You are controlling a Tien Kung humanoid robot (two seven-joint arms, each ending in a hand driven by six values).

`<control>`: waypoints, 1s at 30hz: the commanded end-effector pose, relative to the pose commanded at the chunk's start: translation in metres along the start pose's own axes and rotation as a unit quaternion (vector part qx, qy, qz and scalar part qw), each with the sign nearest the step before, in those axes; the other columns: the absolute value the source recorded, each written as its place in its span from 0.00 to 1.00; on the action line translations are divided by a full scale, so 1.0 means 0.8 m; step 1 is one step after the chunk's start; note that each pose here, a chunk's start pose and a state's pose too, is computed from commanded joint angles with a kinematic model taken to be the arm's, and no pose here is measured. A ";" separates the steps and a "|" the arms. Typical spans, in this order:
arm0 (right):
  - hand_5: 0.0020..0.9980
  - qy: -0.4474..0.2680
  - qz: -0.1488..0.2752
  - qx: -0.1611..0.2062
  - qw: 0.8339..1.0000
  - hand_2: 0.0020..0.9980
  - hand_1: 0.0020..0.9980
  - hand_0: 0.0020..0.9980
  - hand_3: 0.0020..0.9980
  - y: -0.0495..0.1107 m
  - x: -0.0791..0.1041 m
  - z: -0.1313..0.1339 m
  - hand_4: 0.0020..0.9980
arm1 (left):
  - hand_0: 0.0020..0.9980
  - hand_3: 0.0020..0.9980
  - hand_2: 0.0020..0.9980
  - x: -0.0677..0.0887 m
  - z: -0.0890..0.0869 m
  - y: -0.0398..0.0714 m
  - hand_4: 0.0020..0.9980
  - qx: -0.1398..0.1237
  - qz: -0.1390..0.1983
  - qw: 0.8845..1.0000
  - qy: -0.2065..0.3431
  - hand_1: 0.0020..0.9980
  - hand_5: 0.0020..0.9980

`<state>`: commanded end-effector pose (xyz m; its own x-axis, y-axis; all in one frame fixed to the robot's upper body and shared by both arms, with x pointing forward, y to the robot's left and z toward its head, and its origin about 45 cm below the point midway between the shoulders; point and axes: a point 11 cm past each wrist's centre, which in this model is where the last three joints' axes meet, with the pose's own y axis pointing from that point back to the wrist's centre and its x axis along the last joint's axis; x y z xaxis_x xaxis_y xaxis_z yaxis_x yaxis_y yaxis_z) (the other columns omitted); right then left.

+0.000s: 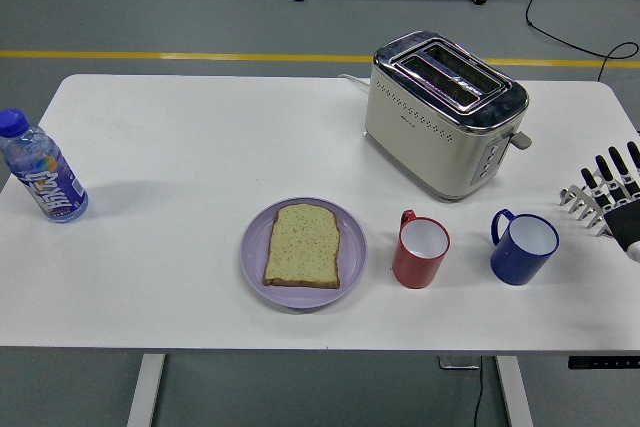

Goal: Pick up the cup,pour liquid into bread,place the cup on the desk

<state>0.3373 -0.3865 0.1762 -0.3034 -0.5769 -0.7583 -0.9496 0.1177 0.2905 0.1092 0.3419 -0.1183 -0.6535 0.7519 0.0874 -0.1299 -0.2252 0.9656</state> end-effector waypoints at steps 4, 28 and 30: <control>0.42 0.003 0.003 -0.001 1.000 0.67 0.63 0.73 0.68 0.000 0.004 0.001 0.67 | 0.69 0.61 0.77 0.001 0.000 0.000 0.40 0.000 0.000 1.000 0.000 0.76 1.00; 0.20 0.006 -0.037 -0.073 0.997 0.60 0.55 0.66 0.60 -0.005 -0.011 0.021 0.58 | 0.69 0.61 0.77 -0.001 0.002 0.000 0.40 -0.003 -0.003 1.000 0.003 0.76 1.00; 0.20 0.009 -0.042 -0.072 0.996 0.60 0.55 0.66 0.60 -0.005 -0.013 0.021 0.58 | 0.69 0.61 0.77 -0.001 0.002 0.000 0.40 -0.003 -0.003 1.000 0.004 0.76 1.00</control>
<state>0.3429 -0.3672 0.1731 -0.2206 -0.5950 -0.7728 -0.9499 -0.0486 0.3086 0.1112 0.3424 -0.1178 -0.6584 0.7485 0.0789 -0.1389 -0.2239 0.9647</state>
